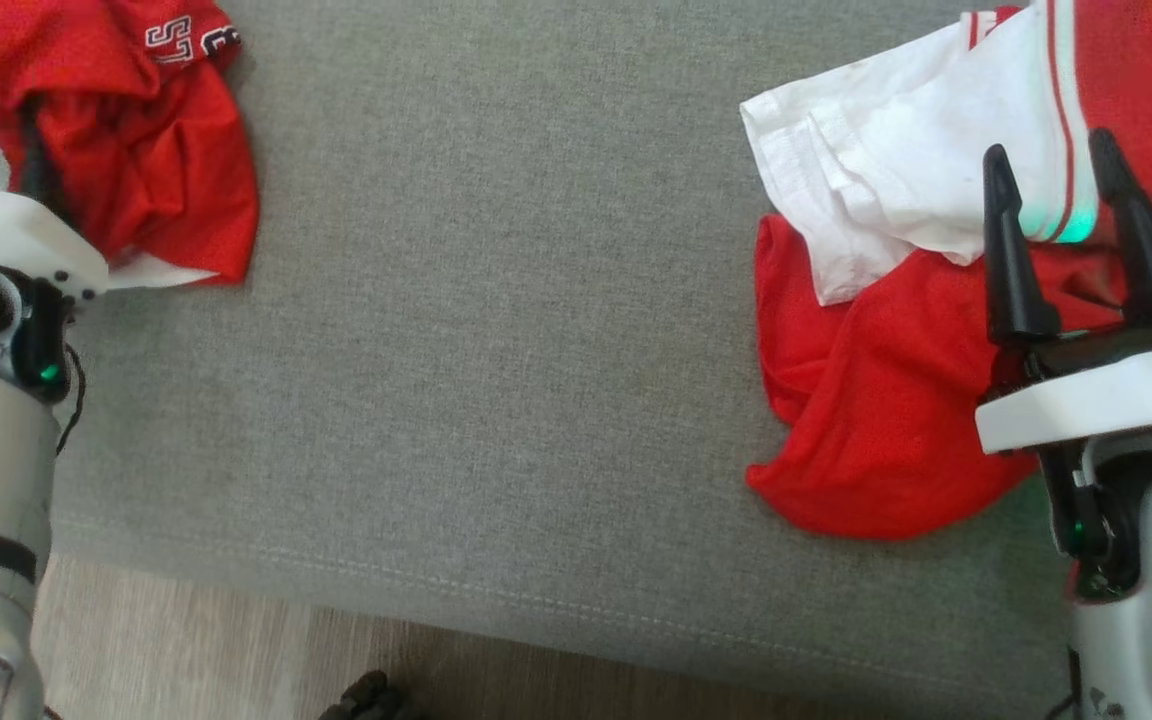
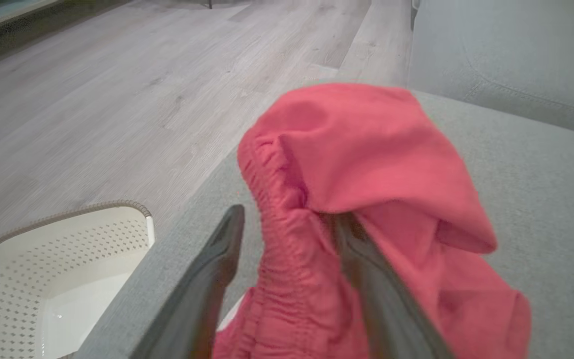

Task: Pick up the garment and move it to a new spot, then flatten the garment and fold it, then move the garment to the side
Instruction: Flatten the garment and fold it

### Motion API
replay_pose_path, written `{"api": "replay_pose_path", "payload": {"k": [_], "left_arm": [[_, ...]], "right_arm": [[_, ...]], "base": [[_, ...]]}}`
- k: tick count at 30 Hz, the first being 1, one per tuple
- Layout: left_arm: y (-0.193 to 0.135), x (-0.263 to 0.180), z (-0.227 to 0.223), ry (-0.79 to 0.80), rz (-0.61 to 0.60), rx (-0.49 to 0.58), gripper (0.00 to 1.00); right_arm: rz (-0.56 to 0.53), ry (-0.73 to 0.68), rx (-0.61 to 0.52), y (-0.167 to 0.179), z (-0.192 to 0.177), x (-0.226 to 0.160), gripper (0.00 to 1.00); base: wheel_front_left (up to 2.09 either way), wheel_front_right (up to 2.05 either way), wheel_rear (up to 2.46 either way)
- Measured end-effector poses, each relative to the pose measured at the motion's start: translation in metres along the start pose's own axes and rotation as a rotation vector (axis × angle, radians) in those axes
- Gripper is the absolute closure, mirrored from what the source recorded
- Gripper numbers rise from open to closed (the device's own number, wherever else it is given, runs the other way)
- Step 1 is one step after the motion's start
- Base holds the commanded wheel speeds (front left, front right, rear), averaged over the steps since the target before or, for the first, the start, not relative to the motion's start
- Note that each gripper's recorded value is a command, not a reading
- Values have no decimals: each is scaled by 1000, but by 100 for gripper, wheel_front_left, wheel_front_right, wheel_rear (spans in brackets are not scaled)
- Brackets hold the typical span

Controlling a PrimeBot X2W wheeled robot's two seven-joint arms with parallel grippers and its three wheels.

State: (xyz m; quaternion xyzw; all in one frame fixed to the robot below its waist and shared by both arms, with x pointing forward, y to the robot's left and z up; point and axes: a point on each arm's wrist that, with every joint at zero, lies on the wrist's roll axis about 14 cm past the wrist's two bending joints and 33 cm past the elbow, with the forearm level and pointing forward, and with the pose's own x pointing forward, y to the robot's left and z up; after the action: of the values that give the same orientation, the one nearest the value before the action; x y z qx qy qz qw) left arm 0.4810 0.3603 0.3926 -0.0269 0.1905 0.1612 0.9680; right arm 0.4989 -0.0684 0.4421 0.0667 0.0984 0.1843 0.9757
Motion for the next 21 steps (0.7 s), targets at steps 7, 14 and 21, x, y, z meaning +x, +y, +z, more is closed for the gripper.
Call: {"api": "replay_pose_path", "payload": {"k": [7, 14, 21], "left_arm": [[9, -18, 27, -110, 5, -38, 0], [14, -53, 33, -190, 19, -30, 0], [-9, -103, 53, -335, -47, -15, 0]], "right_arm": [[-6, -56, -17, 2, 21, -10, 0], [-24, -102, -23, 1, 39, -28, 0], [-67, -122, -28, -2, 47, -63, 0]], "base": [[0, 0, 0], [0, 0, 0], [0, 0, 0]]}}
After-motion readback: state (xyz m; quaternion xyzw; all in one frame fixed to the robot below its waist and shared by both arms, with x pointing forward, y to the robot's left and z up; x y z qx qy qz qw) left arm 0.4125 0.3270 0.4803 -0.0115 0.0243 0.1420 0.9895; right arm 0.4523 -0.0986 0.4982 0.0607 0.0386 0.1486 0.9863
